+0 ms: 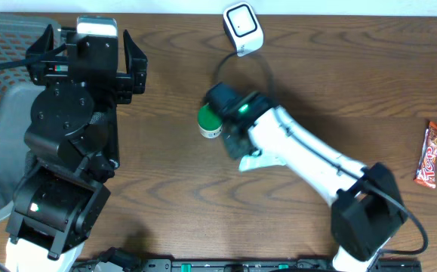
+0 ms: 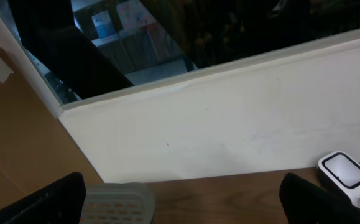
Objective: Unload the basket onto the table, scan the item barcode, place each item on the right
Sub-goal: 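Reach the right gripper to the wipes pack and grasp it, then lift the wipes pack and hold it against the scanner window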
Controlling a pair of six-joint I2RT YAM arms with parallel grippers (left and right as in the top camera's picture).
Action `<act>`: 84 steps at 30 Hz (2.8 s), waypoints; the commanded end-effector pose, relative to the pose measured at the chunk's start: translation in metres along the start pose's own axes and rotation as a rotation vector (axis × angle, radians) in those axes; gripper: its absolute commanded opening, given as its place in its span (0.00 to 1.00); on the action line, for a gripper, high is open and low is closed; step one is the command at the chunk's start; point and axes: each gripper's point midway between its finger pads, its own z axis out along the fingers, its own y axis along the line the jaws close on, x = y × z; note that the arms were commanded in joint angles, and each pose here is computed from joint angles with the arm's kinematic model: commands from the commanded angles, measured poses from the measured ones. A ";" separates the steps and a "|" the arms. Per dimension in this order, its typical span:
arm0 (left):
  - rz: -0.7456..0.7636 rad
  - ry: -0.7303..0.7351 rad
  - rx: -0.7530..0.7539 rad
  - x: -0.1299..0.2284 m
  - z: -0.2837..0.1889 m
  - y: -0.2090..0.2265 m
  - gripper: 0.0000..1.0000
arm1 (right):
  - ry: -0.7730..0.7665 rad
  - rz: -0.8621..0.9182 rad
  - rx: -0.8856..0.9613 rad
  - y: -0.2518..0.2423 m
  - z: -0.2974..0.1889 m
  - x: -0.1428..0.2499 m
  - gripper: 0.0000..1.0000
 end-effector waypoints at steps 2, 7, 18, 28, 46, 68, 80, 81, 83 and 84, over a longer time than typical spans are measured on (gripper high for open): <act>-0.003 -0.016 -0.015 -0.007 -0.004 0.007 1.00 | -0.035 0.481 -0.127 -0.034 0.000 -0.034 0.01; -0.003 -0.016 -0.015 -0.007 -0.004 0.007 1.00 | -0.113 0.867 -0.255 -0.065 -0.001 -0.075 0.01; -0.003 -0.016 -0.015 -0.007 -0.004 0.007 1.00 | -0.180 1.382 -0.333 -0.096 -0.004 -0.106 0.01; -0.003 -0.016 -0.015 -0.007 -0.004 0.007 1.00 | -0.141 1.539 -0.361 -0.095 -0.002 -0.105 0.01; -0.003 -0.016 -0.015 -0.007 -0.004 0.007 1.00 | -0.193 1.371 -0.443 -0.098 -0.010 -0.123 0.02; -0.003 -0.016 -0.015 -0.007 -0.004 0.007 1.00 | -0.893 0.511 -0.843 -0.100 -0.109 -0.249 0.01; -0.003 -0.016 -0.015 -0.007 -0.004 0.007 1.00 | -1.223 0.536 -1.048 -0.115 -0.072 -0.301 0.01; -0.003 -0.016 -0.015 -0.007 -0.004 0.007 1.00 | -1.244 0.549 -1.057 -0.119 -0.064 -0.302 0.01; -0.003 -0.016 -0.015 -0.007 -0.004 0.007 1.00 | -1.266 0.594 -1.070 -0.129 -0.050 -0.303 0.01; -0.003 -0.016 -0.015 -0.007 -0.004 0.007 1.00 | -1.271 0.624 -1.072 -0.135 -0.041 -0.303 0.01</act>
